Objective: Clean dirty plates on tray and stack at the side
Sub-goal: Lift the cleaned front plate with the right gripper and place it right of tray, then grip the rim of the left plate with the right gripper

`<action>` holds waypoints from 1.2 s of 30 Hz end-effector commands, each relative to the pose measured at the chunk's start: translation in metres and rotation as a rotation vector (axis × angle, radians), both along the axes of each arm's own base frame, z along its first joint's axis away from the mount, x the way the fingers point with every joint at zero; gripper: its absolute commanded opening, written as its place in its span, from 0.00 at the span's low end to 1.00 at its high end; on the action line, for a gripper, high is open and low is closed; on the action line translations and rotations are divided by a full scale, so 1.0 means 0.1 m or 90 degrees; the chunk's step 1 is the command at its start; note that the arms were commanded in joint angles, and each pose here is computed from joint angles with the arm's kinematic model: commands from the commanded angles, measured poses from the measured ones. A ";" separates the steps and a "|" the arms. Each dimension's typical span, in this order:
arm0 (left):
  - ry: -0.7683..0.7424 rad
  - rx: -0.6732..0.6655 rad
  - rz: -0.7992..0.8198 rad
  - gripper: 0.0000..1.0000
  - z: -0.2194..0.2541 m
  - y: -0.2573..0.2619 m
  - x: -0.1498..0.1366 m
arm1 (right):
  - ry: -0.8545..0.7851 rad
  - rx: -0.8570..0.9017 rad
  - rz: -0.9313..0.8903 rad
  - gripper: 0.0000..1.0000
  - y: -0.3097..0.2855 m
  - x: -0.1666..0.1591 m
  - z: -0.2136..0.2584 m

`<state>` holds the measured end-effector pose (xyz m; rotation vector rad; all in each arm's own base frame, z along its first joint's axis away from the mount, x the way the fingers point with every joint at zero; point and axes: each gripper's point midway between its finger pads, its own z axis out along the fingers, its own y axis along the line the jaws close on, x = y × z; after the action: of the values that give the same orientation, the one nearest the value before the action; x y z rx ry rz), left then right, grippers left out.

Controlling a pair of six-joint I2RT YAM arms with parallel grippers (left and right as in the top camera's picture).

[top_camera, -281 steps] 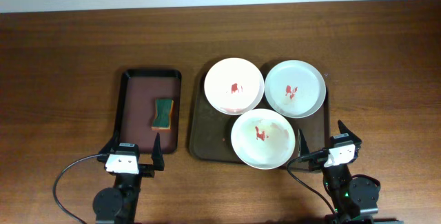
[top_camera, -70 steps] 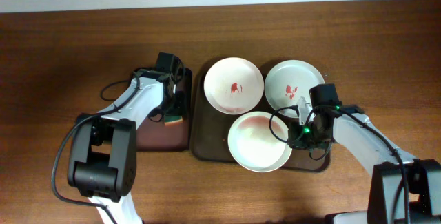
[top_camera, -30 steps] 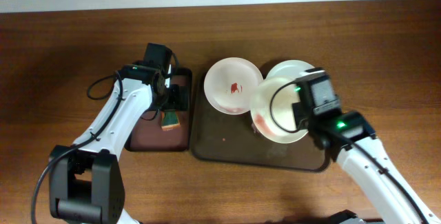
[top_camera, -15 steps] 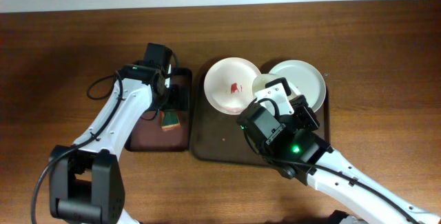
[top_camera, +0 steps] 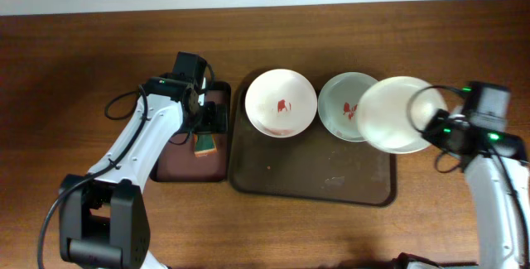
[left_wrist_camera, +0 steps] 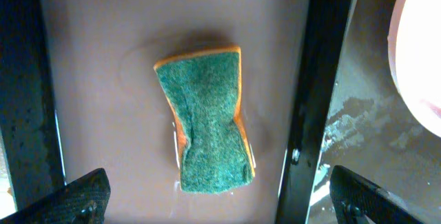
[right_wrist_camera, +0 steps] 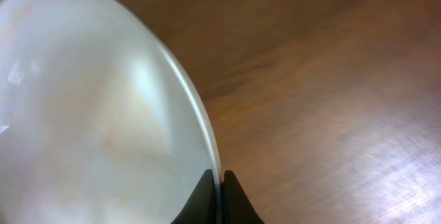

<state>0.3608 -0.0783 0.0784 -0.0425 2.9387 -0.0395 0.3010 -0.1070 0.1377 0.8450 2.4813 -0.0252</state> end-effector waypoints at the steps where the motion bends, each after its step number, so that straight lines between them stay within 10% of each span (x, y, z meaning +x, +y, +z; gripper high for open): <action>1: -0.016 -0.009 0.003 1.00 0.09 -0.01 0.05 | -0.026 0.061 -0.106 0.04 -0.47 -0.15 0.00; 11: -0.012 -0.008 0.003 1.00 0.08 -0.01 0.03 | -0.024 0.111 -0.172 0.04 -1.21 0.04 -0.77; 12: -0.012 -0.008 0.003 0.99 0.08 -0.01 0.03 | -0.034 0.109 -0.167 0.39 -1.21 0.07 -0.75; 15: -0.012 -0.008 0.003 1.00 0.08 -0.01 0.03 | -0.077 0.187 -0.036 0.53 -0.75 0.32 -0.67; 24: -0.012 -0.008 0.003 1.00 0.08 -0.01 0.03 | -0.012 0.190 0.483 0.53 1.87 0.70 -0.43; 33: -0.012 -0.008 0.003 1.00 0.08 -0.01 0.03 | 0.071 0.201 0.414 0.46 2.67 0.73 -1.11; 36: -0.012 -0.008 0.003 1.00 0.08 -0.01 0.03 | 0.104 0.205 0.380 0.18 2.65 0.70 -1.32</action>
<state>0.3596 -0.0780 0.0781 -0.0425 2.9435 -0.0379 0.3674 0.1583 0.0134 0.1389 2.8309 0.5722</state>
